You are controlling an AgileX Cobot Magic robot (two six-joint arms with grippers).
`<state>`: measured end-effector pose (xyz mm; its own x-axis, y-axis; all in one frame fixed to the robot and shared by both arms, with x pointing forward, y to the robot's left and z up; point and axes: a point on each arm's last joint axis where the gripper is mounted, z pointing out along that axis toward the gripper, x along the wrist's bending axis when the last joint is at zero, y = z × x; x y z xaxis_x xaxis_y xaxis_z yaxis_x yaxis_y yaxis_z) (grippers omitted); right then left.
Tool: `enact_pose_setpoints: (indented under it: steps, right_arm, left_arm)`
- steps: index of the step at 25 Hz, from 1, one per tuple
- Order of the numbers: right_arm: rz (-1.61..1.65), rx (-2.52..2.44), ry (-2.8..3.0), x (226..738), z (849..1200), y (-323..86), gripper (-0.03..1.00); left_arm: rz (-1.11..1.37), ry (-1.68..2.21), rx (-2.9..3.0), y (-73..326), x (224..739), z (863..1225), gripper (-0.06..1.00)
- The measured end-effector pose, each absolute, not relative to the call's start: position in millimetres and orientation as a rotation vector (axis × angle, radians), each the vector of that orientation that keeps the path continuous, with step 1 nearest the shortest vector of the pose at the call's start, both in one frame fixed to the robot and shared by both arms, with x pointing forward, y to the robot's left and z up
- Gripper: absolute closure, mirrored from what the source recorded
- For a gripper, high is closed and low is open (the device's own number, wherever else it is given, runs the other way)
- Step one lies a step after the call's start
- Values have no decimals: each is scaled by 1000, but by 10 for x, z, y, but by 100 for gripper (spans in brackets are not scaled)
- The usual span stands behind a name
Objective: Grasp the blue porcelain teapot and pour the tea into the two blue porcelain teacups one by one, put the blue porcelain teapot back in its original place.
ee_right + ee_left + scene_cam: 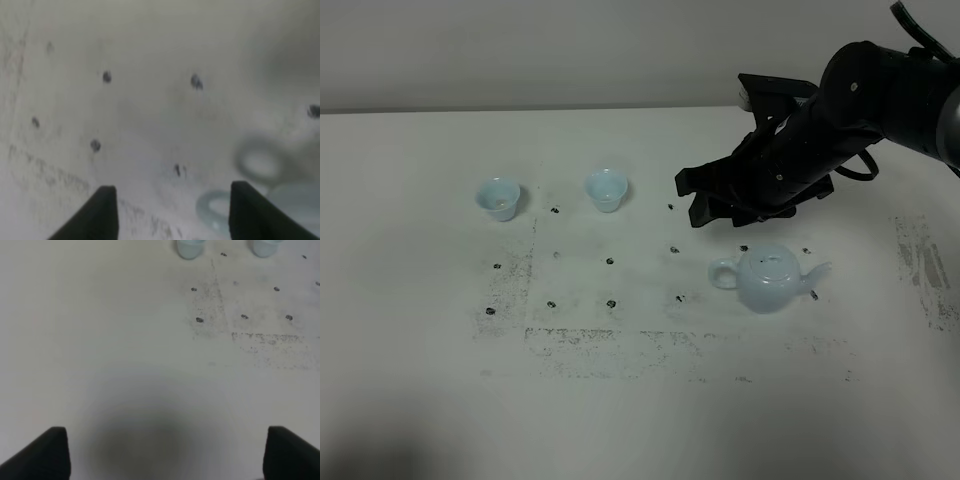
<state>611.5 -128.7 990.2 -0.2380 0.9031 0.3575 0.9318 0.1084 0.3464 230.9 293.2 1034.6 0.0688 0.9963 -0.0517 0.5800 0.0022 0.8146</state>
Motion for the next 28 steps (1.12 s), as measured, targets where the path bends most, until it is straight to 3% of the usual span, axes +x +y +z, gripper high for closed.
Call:
enact_pose_setpoints:
  steps: [13,28]
  right_arm:
    - [-745,-1977,-2159,6262,9392,-1205,50]
    - [-604,-1919,-2165,6177,9319,-1212,50]
  left_arm:
    - [767,1591,1660,2932,2309,10346,20]
    - [767,1591,1660,2932,2309,10346,20]
